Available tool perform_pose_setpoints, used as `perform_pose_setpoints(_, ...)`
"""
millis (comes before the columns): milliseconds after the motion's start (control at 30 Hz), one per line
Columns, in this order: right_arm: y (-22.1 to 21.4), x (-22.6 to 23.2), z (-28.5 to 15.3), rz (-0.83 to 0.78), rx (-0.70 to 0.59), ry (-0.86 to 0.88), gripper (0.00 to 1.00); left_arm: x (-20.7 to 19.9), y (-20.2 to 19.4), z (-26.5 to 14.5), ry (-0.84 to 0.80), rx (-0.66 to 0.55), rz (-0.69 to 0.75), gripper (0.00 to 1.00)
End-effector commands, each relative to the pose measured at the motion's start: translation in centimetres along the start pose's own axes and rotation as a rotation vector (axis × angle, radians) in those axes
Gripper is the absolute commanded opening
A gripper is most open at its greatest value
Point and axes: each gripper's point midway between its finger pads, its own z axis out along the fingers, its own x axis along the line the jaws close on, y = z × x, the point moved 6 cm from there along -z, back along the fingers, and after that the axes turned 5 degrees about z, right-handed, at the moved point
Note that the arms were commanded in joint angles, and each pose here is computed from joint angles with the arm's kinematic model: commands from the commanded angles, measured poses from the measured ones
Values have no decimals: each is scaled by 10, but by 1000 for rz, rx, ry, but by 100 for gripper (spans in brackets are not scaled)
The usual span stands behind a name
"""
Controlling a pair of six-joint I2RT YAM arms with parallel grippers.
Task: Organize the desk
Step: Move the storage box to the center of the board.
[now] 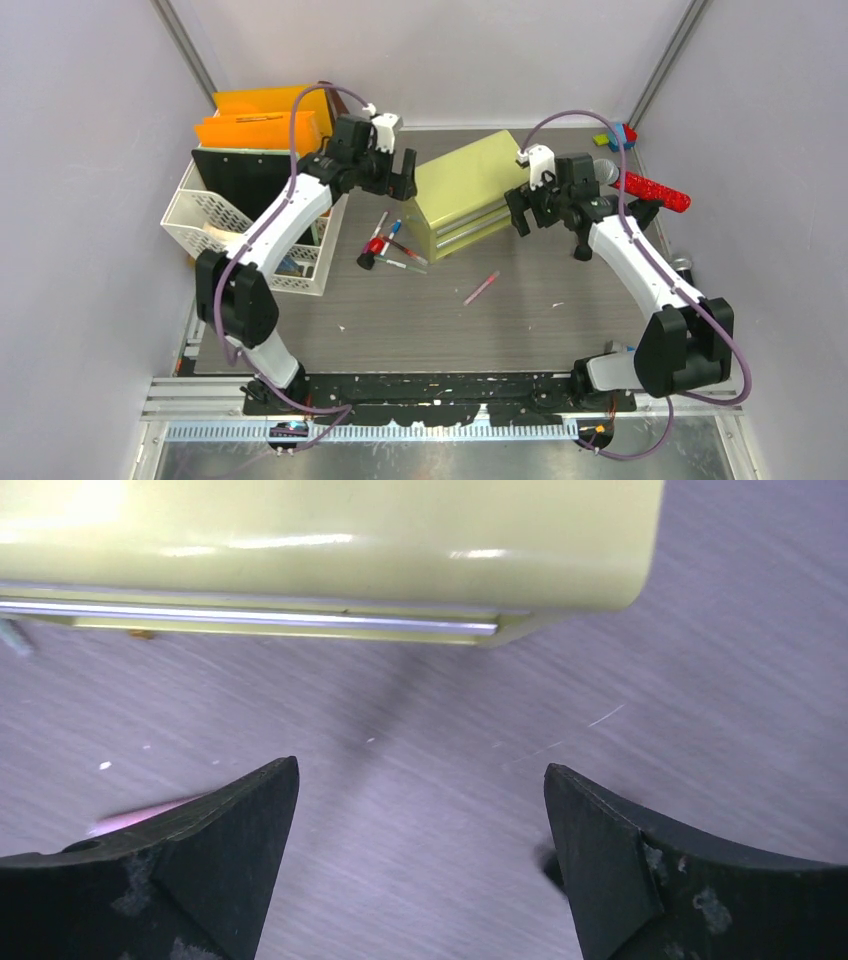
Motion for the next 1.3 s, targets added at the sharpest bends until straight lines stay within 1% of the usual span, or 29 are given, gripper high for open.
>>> perform_pose_setpoints(0,33,-21,1,-180,-39,-88,100,-2,-6,-26,41,-54,-24,100)
perform_pose_setpoints(133,45,-31,18,-264,-17,-103,100,-4,-12,-44,64,-106,-43,100)
perform_pose_setpoints(233,51,-35,33,-298,1,-93,100,-8,-17,-49,47,-149,-74,100)
perform_pose_setpoints(433,57,-40,65,-344,39,-53,100,-21,-24,-38,-64,-159,-146,100)
perform_pose_setpoints(600,58,-33,72,-408,-5,25,100,-30,-26,-14,-163,-129,-254,100)
perform_pose_setpoints(733,54,-24,69,-443,-33,96,99,-37,-22,10,-252,-83,-353,100)
perform_pose_setpoints(867,52,-15,59,-458,-77,148,99,-40,-21,27,-285,-30,-400,100)
perform_pose_setpoints(967,46,-5,51,-453,-93,207,97,-39,-22,38,-287,5,-400,100)
perform_pose_setpoints(1100,39,15,33,-402,-121,319,94,-40,-22,51,-320,57,-385,95)
perform_pose_setpoints(1267,22,33,7,-354,-134,348,92,-41,-22,67,-336,112,-320,94)
